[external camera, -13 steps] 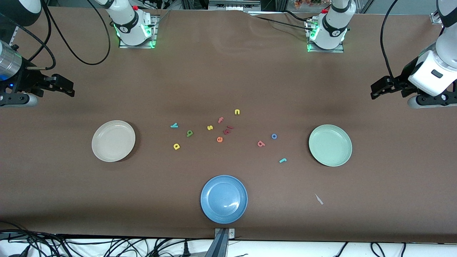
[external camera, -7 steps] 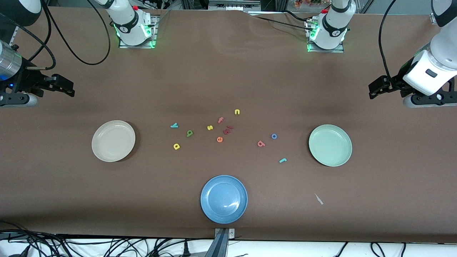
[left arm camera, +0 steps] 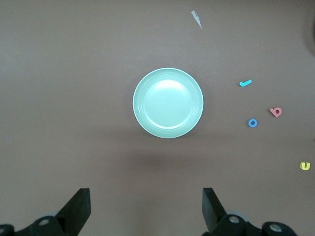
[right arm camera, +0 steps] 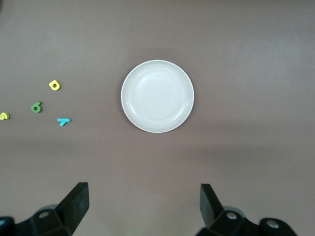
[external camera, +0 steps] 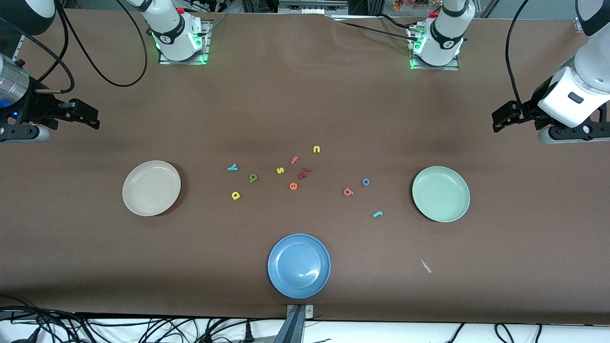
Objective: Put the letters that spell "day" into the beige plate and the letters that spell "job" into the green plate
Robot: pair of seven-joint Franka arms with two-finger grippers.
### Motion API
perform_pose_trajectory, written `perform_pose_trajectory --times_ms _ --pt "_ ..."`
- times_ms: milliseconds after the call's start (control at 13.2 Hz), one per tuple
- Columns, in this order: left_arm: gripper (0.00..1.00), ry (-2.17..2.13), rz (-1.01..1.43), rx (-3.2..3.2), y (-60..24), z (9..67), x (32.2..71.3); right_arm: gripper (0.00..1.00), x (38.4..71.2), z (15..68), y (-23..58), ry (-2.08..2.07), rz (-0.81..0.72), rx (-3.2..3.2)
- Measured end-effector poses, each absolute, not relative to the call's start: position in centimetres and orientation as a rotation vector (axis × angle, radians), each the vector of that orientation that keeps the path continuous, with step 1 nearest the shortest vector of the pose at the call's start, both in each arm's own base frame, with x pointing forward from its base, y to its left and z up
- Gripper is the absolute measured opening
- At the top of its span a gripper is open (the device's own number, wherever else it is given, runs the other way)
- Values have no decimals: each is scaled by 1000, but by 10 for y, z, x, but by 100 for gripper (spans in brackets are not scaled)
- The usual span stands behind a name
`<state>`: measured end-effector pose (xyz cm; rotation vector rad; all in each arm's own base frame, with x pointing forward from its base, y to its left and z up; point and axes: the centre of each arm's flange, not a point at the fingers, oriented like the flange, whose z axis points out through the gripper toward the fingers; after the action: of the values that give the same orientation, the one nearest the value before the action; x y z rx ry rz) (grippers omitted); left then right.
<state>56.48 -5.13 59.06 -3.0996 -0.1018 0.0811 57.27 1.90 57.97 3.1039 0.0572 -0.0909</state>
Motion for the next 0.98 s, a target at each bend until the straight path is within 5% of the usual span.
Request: perform_pose_trajectory --times_ms 983 --pt "100 -75 88 -3100 -60 588 565 100 573 580 19 57 -91 3104"
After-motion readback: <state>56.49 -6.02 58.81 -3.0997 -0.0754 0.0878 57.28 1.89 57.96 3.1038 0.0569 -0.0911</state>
